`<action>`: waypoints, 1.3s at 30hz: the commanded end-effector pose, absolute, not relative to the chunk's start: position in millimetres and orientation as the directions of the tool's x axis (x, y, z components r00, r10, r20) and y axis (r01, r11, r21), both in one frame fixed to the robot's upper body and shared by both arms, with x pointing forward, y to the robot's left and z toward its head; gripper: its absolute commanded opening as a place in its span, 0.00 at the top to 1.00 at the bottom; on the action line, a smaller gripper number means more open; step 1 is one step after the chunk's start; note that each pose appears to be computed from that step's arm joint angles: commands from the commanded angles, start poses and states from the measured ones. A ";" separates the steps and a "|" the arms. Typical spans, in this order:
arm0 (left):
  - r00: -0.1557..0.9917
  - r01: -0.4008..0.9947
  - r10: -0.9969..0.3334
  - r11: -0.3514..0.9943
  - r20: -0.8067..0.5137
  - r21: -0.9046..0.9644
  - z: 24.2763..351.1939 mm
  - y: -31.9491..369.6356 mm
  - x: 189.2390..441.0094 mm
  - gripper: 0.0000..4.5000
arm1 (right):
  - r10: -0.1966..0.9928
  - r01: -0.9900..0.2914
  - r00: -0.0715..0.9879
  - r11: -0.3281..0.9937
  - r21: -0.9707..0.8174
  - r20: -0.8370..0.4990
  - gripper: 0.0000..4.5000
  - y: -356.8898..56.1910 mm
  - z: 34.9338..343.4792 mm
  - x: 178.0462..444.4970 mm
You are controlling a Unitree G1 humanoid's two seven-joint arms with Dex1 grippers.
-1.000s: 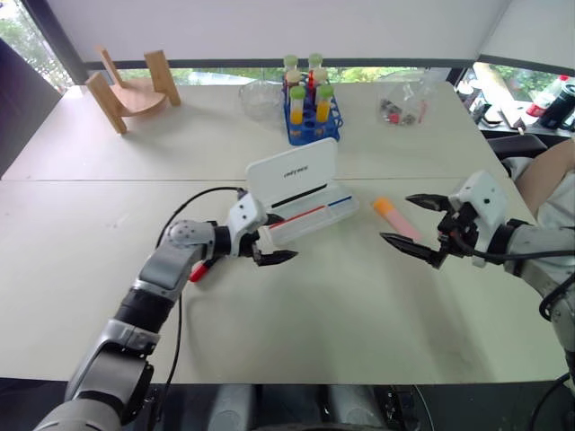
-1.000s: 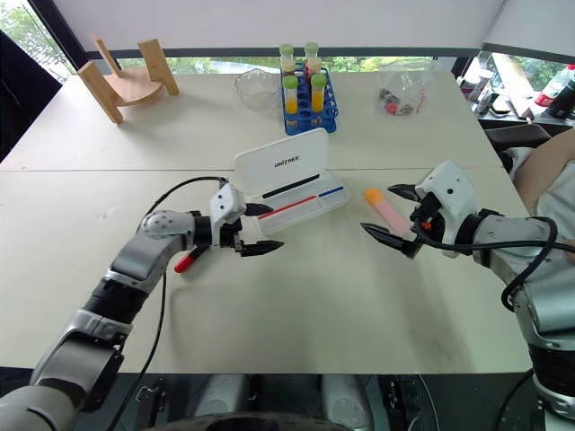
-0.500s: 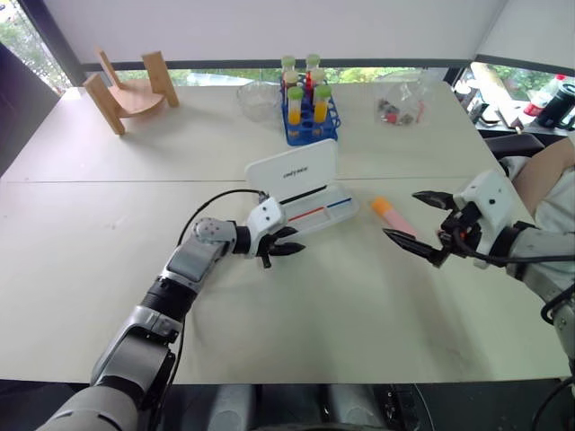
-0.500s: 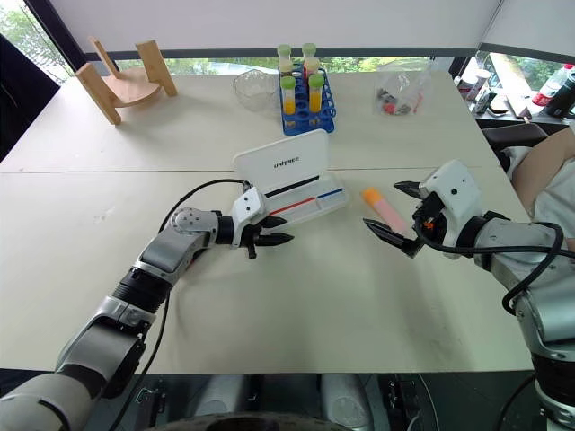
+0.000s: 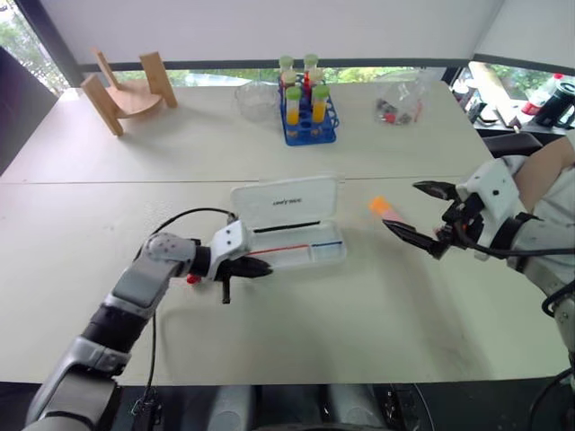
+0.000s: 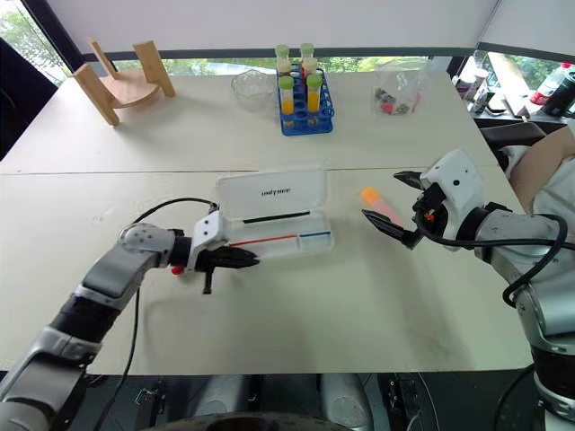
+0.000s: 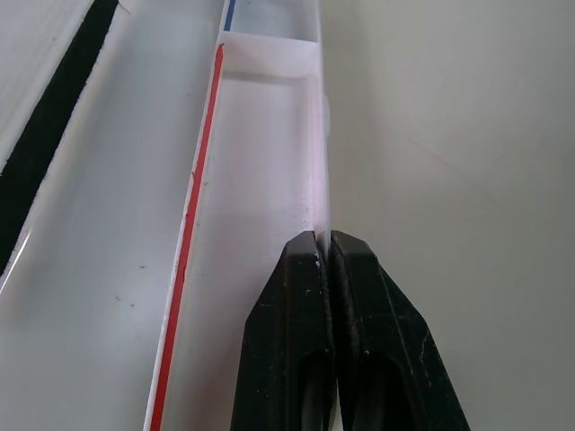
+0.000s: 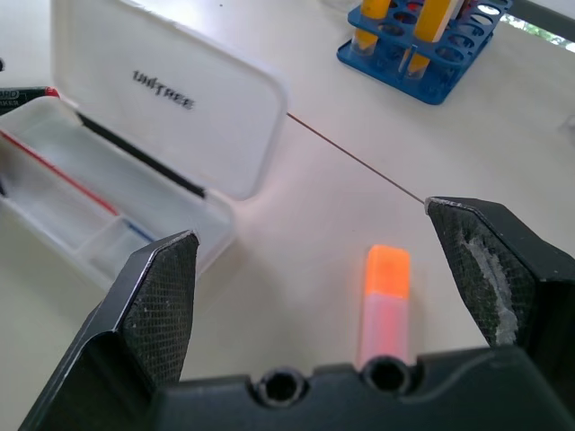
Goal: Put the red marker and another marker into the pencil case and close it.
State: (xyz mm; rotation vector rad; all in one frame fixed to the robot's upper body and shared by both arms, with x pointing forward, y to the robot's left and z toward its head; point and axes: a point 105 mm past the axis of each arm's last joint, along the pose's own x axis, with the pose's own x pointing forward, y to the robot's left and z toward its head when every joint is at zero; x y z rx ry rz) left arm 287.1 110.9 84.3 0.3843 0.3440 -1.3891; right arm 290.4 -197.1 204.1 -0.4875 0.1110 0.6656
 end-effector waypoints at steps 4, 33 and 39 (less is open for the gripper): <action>0.090 0.995 -0.864 0.053 -0.496 0.087 80.5 125.5 274.4 0.98 | 0.591 -0.619 0.776 0.645 -0.449 -0.221 0.00 -192.2 217.4 293.4; 0.644 0.759 -0.685 0.629 -0.340 0.168 166.4 212.1 271.8 0.02 | 0.638 -0.657 0.737 0.599 -0.457 -0.224 0.00 -185.3 217.1 303.7; 0.771 0.605 -0.537 0.785 -0.344 0.131 126.8 211.3 270.1 0.02 | 0.657 -0.673 0.720 0.583 -0.455 -0.223 0.00 -179.1 215.9 306.8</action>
